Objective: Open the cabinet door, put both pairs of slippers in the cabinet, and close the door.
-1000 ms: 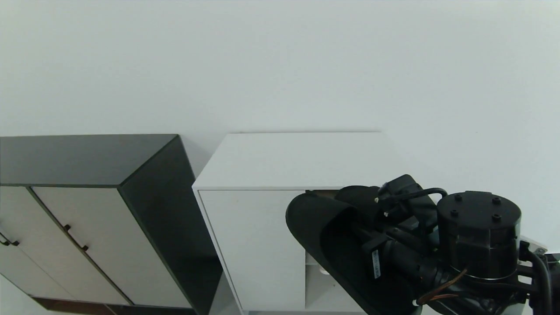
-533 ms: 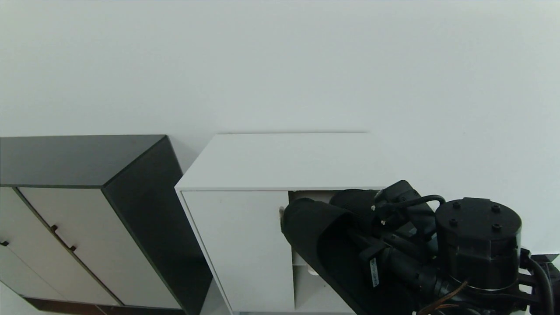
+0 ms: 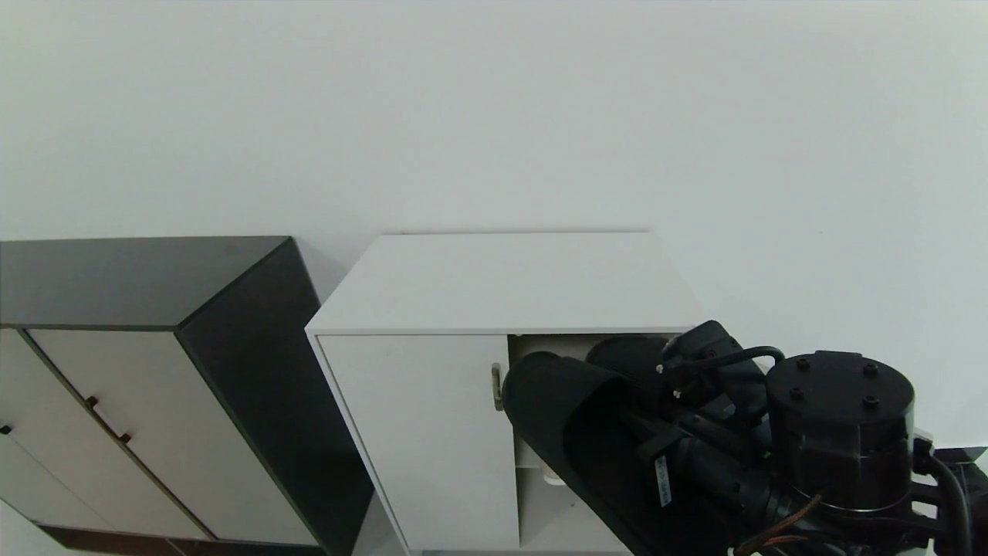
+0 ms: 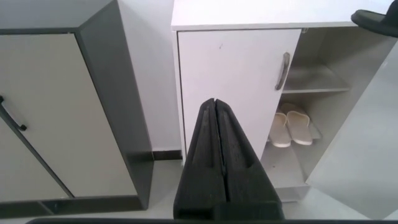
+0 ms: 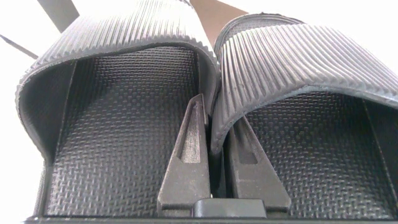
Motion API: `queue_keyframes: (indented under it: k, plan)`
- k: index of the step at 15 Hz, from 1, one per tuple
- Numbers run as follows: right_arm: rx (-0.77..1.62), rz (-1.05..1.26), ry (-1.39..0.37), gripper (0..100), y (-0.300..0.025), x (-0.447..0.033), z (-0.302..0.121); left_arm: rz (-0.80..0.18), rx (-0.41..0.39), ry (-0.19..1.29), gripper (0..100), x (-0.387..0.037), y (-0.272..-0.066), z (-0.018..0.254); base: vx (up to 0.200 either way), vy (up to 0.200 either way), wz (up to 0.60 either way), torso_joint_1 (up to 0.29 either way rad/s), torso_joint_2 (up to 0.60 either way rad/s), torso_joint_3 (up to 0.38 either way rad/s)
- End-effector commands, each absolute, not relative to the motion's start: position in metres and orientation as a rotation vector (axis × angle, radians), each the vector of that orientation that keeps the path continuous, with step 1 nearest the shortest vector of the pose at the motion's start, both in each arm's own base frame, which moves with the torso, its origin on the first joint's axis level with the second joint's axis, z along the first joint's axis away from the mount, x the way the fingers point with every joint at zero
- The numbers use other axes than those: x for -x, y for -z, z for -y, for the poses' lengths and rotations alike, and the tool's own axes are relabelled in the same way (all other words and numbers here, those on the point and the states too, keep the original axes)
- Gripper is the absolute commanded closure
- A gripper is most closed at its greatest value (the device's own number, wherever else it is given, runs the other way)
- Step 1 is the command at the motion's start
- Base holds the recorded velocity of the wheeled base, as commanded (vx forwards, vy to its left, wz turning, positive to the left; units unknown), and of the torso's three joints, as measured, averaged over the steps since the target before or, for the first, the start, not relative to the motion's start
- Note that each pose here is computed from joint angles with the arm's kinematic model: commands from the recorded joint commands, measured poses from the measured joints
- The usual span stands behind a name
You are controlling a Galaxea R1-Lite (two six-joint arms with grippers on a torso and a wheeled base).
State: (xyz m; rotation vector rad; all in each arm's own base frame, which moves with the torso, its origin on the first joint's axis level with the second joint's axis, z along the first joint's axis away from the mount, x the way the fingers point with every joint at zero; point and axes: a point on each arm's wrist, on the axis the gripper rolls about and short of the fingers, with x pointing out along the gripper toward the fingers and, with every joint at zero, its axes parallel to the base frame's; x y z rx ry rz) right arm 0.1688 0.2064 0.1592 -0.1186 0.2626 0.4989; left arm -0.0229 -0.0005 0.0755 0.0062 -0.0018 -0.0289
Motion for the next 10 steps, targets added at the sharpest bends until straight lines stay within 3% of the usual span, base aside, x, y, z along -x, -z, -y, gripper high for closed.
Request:
queue_keyframes:
  k: [1,10]
  plan:
    - [0.125,-0.270,-0.496,100,-0.1567,-0.1696,-0.2069,0.000,-0.006,0.029,100,0.0228,-0.0755,0.0005,0.000,0.000,0.00,-0.178,0.42,0.227]
    - [0.136,-0.286,-0.495,100,-0.1515,-0.1704,-0.2079,0.000,-0.006,0.029,100,0.0228,-0.0755,0.0005,0.000,0.000,0.00,-0.211,0.52,0.307]
